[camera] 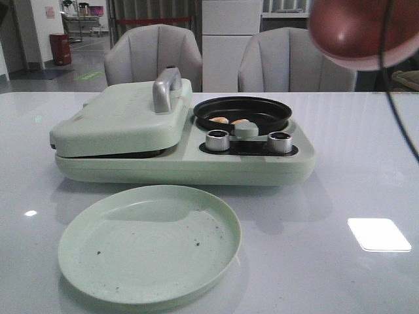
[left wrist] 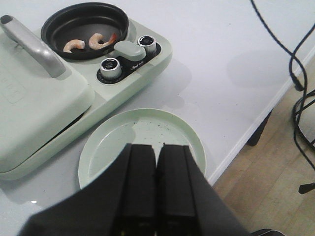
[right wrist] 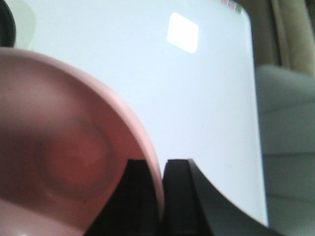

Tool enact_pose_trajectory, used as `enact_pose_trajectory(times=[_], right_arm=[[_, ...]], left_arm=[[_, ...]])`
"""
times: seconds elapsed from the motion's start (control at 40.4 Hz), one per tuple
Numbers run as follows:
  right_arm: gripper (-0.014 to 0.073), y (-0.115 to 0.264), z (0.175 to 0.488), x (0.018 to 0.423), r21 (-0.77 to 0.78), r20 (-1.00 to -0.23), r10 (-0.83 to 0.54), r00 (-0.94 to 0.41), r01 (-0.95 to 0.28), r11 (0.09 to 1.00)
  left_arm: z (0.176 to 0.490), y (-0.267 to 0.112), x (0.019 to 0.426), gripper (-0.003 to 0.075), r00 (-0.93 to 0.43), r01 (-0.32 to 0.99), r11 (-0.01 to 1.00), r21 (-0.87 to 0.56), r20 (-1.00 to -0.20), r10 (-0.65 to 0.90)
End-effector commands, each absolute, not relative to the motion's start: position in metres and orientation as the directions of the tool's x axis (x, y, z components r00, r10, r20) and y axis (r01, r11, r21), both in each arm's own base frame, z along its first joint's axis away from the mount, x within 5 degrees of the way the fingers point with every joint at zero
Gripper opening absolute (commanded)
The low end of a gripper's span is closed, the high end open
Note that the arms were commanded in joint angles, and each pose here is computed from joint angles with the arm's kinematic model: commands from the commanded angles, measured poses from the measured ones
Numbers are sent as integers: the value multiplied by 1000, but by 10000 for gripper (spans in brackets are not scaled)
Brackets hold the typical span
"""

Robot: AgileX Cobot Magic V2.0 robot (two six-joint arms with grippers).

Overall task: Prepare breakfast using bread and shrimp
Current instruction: 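Lower the empty pink bowl back onto the table with the right gripper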

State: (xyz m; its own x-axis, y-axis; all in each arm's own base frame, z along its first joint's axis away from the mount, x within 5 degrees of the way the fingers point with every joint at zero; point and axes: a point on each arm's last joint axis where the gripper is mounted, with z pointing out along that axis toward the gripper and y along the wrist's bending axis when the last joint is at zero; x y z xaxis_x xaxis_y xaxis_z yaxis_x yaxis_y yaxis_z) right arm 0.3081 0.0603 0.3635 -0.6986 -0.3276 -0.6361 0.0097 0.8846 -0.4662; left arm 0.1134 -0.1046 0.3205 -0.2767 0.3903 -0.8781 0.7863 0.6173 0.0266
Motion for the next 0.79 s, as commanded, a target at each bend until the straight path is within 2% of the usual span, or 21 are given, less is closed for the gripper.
enact_pose_trajectory(times=[0.0,0.173,0.297,0.52,0.768], right_arm=[[43,23,370,293,-376,-710,-232,-665,78,923],[43,-24,329,287,-182,-669,-24,-743,132,974],[43,-47,302,285,-56,-607,80,-791,143,988],[43,-63,259,298,111,-501,177,-847,140,984],[73,-68,217,316,121,-412,197,-889,161,980]], left_arm=[[335,-105,117,101,-240,761,649,25,-918,317],[335,-105,117,101,-240,761,649,25,-918,317],[335,-105,117,101,-240,761,649,25,-918,317],[335,-105,117,101,-240,761,649,25,-918,317],[335,-105,117,101,-240,761,649,25,-918,317]])
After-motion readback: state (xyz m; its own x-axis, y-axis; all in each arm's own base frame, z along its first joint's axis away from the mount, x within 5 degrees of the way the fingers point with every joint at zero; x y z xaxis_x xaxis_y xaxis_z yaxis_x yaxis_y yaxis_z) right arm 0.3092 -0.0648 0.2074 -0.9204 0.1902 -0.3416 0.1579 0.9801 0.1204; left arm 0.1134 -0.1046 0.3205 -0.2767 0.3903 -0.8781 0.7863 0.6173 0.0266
